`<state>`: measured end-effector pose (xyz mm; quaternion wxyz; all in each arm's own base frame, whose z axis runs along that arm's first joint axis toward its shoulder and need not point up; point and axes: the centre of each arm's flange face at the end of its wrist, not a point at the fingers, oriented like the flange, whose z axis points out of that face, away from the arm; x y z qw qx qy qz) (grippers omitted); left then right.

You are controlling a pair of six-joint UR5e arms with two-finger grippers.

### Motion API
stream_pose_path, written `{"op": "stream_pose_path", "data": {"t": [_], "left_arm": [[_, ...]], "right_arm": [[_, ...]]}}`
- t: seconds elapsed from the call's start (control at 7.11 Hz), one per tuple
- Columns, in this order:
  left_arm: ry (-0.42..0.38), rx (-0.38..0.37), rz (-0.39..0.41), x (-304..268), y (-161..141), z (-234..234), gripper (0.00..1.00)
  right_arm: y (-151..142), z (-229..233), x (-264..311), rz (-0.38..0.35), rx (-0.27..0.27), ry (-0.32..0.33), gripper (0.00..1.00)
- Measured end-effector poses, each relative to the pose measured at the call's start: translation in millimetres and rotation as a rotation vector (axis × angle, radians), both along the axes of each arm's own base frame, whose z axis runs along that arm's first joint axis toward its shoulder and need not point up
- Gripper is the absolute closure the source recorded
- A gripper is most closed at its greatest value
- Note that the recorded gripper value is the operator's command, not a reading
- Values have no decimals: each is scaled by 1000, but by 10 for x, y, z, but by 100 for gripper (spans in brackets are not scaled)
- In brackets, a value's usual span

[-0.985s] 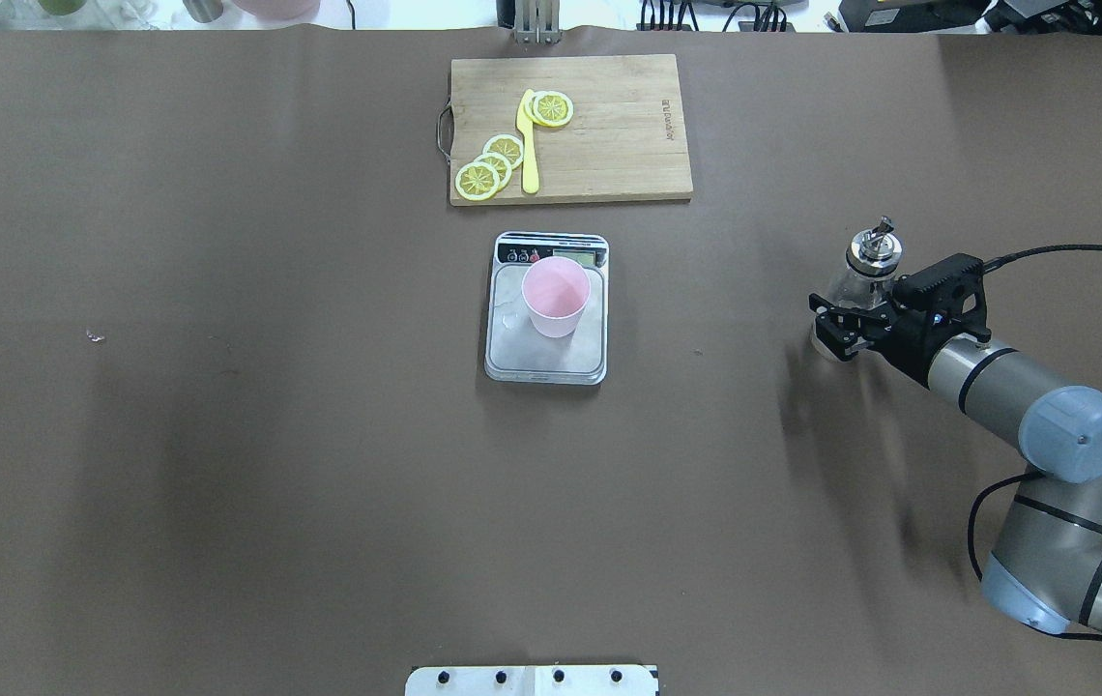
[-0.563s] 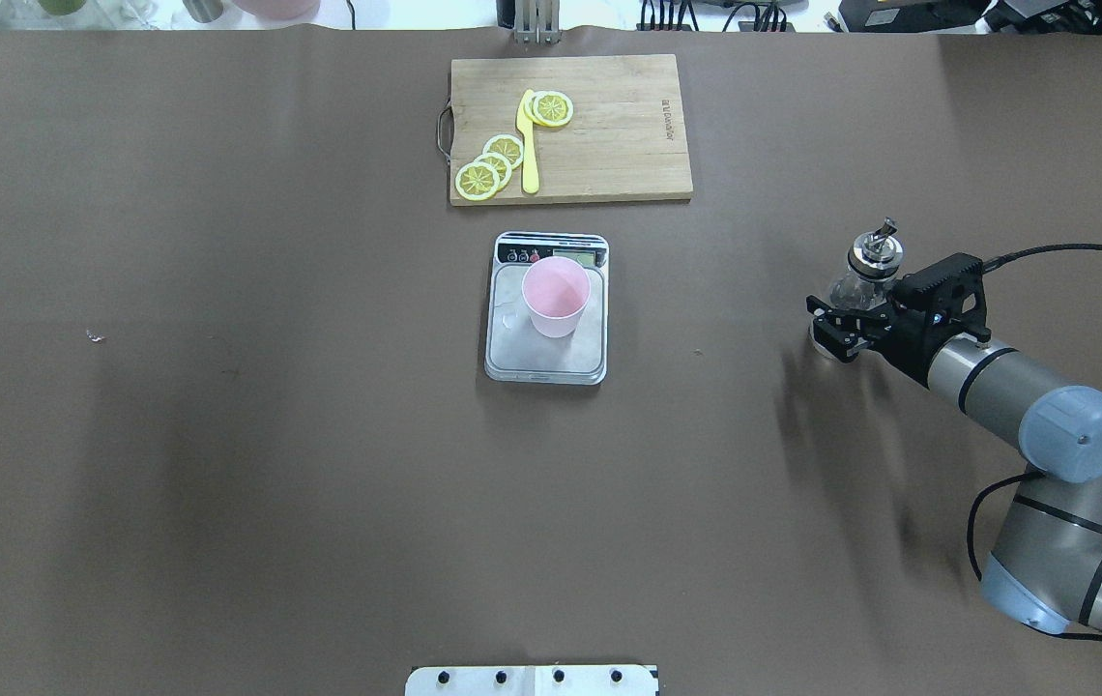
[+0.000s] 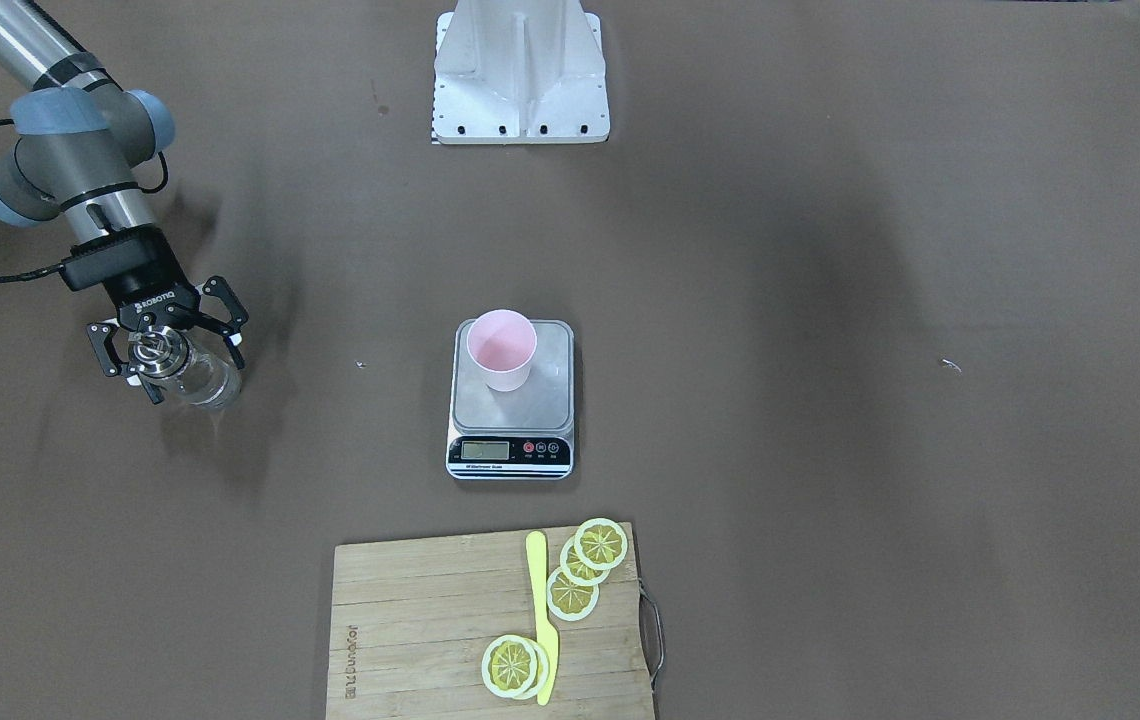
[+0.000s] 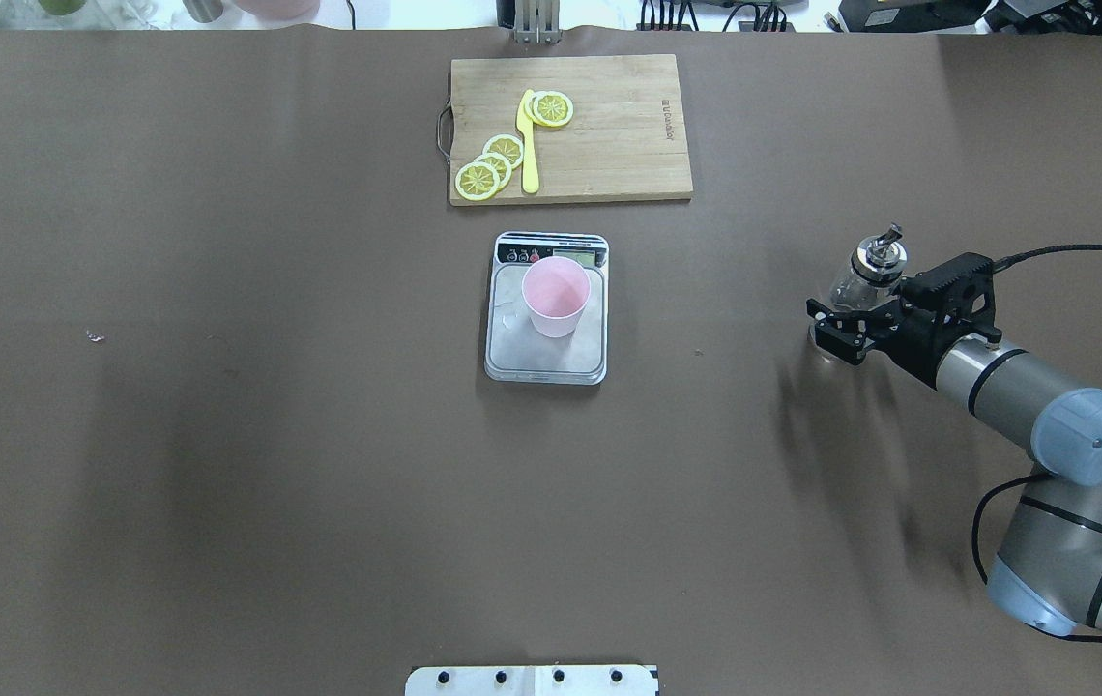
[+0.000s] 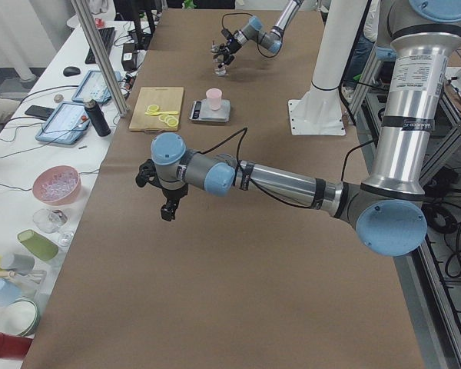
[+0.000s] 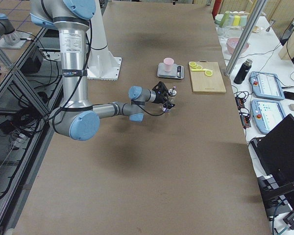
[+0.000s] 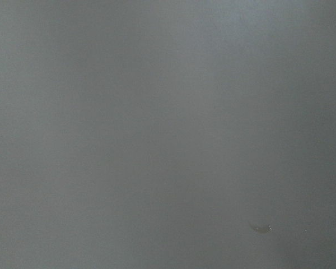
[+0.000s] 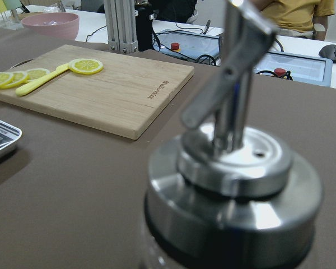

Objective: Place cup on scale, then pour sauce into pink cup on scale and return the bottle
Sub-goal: 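Lower the bottle onto the table with the right gripper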

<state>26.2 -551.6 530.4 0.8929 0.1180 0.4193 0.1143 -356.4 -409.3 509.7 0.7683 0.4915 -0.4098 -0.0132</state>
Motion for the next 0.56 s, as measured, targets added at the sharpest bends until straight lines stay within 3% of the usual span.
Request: {"op": "stream_pose_path", "data": {"t": [0.56], "left_arm": [[0,2,0,0,-1,-12,1]], "right_arm": [[70,145,99,9,-22,8,1]]}}
